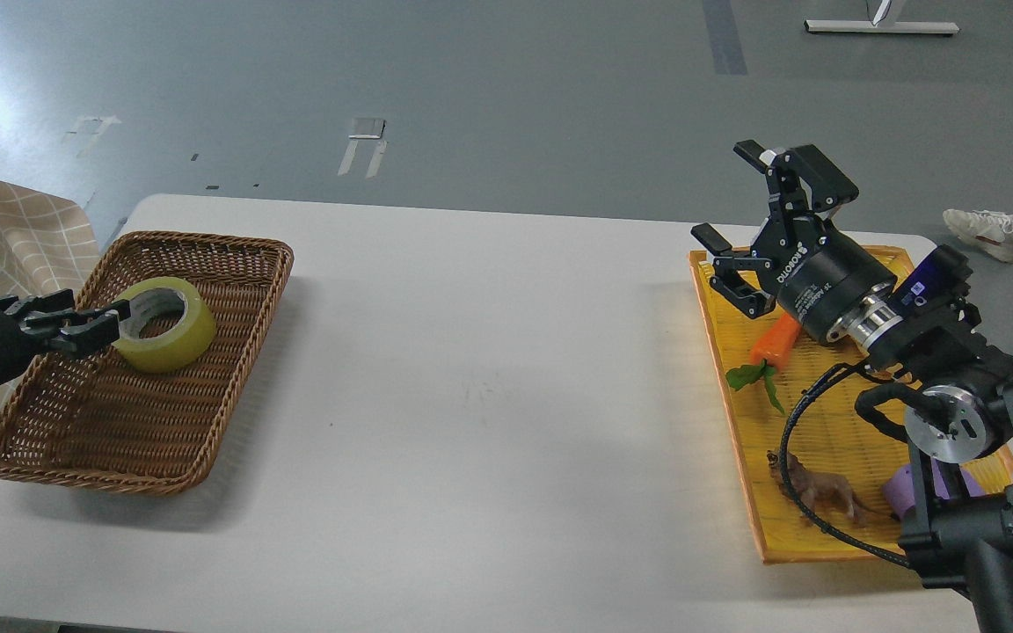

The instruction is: Place and transfer tape with both arms

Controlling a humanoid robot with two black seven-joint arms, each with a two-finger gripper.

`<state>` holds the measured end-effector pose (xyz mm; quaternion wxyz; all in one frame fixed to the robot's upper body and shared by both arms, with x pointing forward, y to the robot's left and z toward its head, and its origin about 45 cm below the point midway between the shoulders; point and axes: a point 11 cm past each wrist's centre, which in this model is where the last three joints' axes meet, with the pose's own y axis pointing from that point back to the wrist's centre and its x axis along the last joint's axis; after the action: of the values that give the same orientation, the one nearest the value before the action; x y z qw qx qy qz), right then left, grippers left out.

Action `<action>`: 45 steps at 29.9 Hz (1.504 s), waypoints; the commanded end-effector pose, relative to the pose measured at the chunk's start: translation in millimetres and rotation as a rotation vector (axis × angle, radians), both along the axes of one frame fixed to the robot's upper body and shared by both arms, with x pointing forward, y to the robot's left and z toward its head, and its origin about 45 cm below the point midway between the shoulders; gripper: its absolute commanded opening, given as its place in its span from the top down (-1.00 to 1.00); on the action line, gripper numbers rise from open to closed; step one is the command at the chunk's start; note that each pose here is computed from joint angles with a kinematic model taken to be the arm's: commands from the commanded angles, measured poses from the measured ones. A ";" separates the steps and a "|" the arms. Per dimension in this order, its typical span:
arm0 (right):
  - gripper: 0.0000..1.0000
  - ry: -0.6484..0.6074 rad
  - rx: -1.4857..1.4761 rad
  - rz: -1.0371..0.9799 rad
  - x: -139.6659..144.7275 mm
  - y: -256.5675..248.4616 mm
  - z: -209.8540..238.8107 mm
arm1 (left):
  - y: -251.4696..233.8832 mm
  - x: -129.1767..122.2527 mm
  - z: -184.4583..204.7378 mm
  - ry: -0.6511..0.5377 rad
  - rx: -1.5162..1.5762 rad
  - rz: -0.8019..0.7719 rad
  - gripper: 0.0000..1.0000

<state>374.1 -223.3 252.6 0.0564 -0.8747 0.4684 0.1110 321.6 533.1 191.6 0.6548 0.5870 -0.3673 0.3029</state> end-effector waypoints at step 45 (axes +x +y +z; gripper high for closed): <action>-1.00 -0.301 0.057 -0.005 22.5 16.2 114.3 | -377.3 77.3 154.4 -0.093 -2.137 -0.157 -0.96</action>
<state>396.2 -210.4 365.8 0.1522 -0.8769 0.4559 -0.0075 398.8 169.3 350.6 0.8279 -0.3332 0.0122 0.4510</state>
